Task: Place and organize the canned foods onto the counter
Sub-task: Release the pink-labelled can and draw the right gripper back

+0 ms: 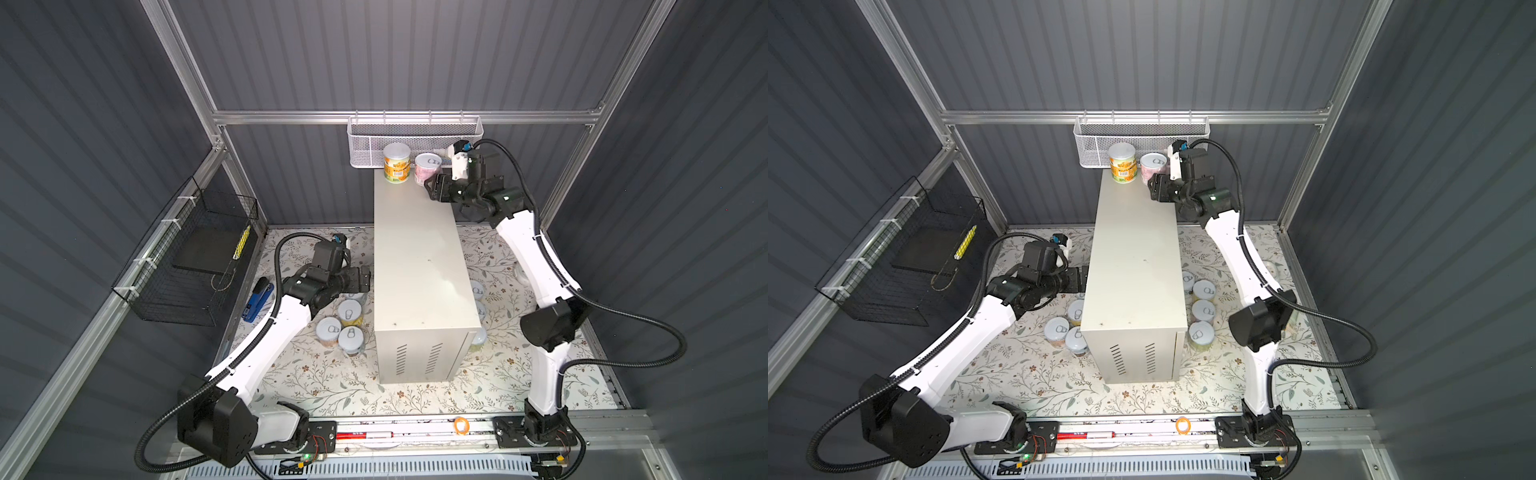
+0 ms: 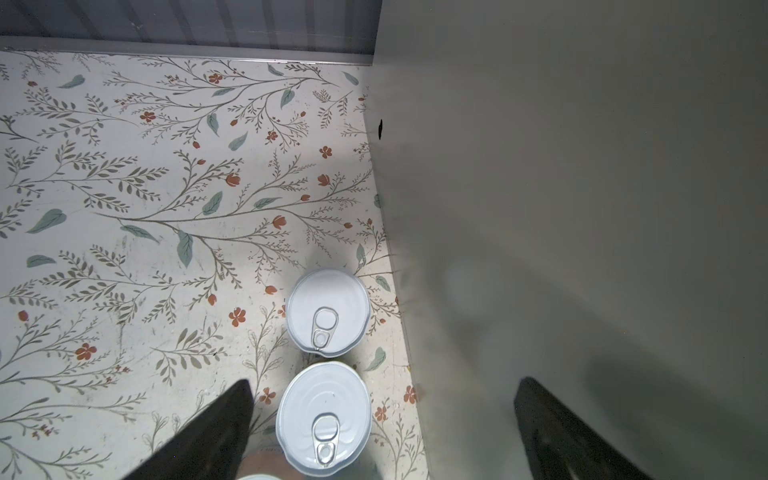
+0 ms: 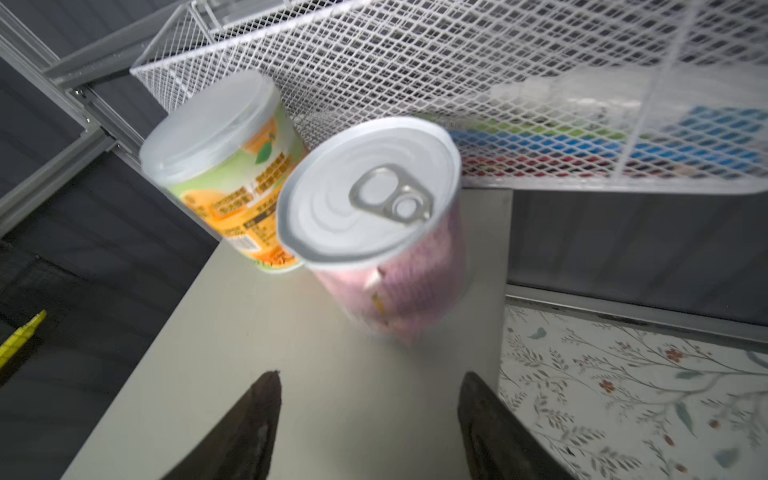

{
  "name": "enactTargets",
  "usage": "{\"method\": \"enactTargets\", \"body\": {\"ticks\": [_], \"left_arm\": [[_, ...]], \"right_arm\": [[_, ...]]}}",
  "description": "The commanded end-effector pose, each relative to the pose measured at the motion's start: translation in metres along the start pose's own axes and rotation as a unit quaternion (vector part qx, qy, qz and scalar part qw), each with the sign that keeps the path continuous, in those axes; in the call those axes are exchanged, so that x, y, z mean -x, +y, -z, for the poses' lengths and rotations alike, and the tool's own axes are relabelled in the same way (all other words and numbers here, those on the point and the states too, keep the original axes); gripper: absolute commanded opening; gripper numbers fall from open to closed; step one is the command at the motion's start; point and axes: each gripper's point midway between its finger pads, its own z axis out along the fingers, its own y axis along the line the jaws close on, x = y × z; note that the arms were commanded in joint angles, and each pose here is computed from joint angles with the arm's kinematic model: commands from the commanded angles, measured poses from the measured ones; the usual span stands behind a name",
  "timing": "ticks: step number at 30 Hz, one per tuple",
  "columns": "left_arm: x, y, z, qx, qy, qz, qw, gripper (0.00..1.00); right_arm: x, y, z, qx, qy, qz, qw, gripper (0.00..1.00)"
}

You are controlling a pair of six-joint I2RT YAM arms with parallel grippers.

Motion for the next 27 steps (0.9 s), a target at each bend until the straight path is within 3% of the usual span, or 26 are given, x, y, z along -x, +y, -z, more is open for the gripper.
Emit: {"method": "enactTargets", "body": {"ticks": [1,8,14,27], "left_arm": [[-0.016,0.007,0.013,0.005,0.010,0.022,1.000,0.99],[-0.058,0.024,0.039,0.025,0.023,0.051,0.998,0.99],[-0.090,0.040,0.063,0.055,0.027,0.076,0.995,0.99],[-0.115,0.030,0.072,0.049,0.023,0.092,0.994,0.97]], "right_arm": [[0.031,0.016,0.068,-0.002,-0.062,0.013,0.998,0.74],[-0.016,0.003,0.165,-0.047,-0.052,0.007,0.998,0.77],[-0.098,-0.011,0.218,-0.068,-0.003,-0.019,0.997,0.91],[-0.267,-0.077,0.259,-0.169,0.114,-0.097,0.974,0.94]]}}
